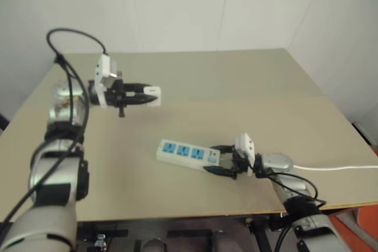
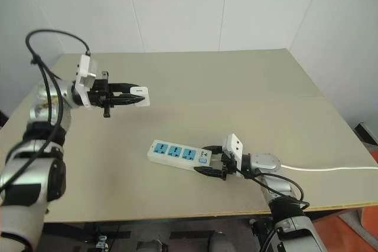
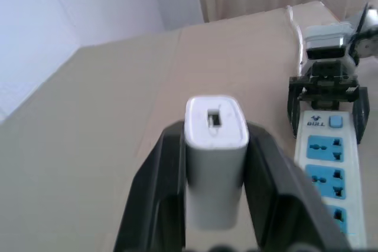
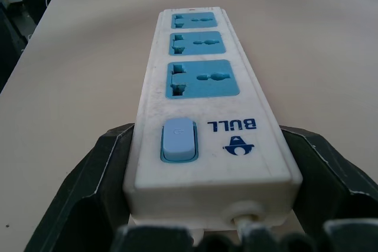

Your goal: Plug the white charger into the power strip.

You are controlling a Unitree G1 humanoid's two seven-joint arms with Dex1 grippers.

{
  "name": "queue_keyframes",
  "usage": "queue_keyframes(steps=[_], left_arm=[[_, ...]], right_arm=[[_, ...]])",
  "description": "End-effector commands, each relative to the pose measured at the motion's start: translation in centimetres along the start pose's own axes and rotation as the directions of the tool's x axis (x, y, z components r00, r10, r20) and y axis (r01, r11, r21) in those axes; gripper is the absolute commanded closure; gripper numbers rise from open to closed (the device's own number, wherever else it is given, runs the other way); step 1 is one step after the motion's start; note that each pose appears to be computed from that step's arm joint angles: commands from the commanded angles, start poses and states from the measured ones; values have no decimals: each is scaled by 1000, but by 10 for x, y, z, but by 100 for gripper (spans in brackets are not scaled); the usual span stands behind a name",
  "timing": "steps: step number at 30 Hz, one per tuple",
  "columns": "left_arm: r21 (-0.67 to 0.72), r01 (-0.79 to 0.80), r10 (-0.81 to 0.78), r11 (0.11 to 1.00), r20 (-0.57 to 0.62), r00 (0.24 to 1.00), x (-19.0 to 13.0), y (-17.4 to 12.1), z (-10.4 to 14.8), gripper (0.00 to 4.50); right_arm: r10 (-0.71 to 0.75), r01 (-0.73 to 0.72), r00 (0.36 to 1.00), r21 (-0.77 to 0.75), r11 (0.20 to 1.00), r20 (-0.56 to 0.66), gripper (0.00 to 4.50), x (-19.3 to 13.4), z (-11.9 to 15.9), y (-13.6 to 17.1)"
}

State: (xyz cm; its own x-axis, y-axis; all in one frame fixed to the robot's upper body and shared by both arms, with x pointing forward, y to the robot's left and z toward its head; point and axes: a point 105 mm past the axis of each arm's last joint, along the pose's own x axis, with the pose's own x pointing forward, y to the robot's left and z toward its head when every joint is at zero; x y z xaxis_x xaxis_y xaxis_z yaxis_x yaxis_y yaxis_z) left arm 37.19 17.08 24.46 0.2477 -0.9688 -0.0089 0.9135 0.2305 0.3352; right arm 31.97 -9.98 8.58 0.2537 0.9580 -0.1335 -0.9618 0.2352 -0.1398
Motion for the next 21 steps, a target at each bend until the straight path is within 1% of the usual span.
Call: queue_keyframes(steps=[1,5,11,17,21], left_arm=[[-7,-23,24,1000,118,993,5,-9,22,351],[-71,-9,18,997,136,991,20,-34,12,351],[-176,13,20,984,188,982,39,-53,10,351],[-255,137,-95,957,169,981,48,-80,-9,351],[-304,192,-144,933,173,974,46,-87,-20,351]], right_arm=[[65,-65,998,-26,998,-13,110,10,-1,6],[124,-124,992,-37,992,-13,110,19,0,9],[178,-178,984,-62,982,-17,110,30,1,13],[222,-222,975,-57,973,-7,110,36,3,18],[233,-234,972,-58,971,-13,110,39,2,20]])
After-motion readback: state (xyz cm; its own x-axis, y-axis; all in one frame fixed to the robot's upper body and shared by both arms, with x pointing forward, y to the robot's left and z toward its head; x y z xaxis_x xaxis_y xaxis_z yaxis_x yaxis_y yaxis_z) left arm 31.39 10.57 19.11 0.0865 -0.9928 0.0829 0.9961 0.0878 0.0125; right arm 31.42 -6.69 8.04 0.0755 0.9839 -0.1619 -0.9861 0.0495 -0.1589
